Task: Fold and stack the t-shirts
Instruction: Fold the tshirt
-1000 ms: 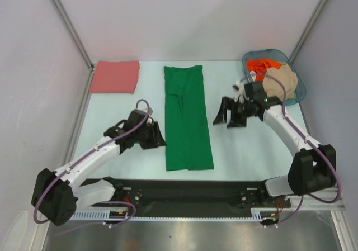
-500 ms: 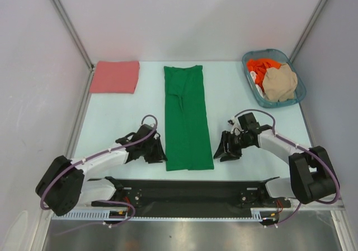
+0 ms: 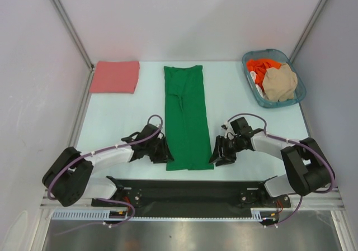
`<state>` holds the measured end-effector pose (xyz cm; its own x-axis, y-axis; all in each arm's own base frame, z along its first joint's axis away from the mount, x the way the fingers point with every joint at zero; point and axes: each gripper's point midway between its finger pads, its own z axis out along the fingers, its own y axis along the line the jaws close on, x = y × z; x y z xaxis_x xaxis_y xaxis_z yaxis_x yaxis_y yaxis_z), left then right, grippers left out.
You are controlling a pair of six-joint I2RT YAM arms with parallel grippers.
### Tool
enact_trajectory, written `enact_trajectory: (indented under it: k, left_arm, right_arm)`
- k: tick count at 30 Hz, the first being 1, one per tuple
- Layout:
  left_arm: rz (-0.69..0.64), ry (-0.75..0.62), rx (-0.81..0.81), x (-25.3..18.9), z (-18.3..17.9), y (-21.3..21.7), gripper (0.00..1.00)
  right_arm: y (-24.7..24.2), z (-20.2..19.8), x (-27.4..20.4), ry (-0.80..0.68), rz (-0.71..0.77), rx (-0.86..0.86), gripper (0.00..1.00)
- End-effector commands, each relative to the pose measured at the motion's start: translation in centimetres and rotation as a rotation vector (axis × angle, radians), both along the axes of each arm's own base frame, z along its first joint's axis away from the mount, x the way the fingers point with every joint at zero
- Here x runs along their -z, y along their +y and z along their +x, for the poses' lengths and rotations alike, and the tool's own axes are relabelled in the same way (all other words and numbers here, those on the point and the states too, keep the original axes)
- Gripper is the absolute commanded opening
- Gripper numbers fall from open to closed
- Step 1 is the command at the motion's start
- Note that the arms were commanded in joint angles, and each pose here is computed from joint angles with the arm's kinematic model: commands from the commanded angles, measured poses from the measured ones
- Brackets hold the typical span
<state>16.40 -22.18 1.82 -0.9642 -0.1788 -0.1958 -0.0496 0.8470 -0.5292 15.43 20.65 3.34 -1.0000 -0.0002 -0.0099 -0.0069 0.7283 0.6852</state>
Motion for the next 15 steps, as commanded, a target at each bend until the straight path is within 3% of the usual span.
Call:
enact_trajectory:
  k: [1,5,9,10,15]
  left_arm:
    - [0.134,0.06,-0.022,1.1,-1.8,2.4,0.4]
    - [0.169,0.05,-0.044,0.7,-2.3,3.3,0.41]
    - [0.11,0.072,-0.046,1.0,-3.0,2.7,0.41]
    - [0.044,0.063,-0.021,0.8,-2.8,1.5,0.41]
    - [0.034,0.099,-0.023,2.0,-3.4,1.4,0.39]
  right_arm:
    - [-0.4,0.1,1.0,-0.01,-0.028,0.001,0.52]
    - [-0.5,-0.3,1.4,0.0,-0.028,-0.007,0.52]
    - [-0.4,-0.4,1.6,0.003,-0.021,-0.008,0.52]
    - [-0.4,-0.4,1.7,0.006,-0.018,-0.01,0.52]
    - [-0.4,-0.7,1.8,0.013,-0.018,-0.012,0.5]
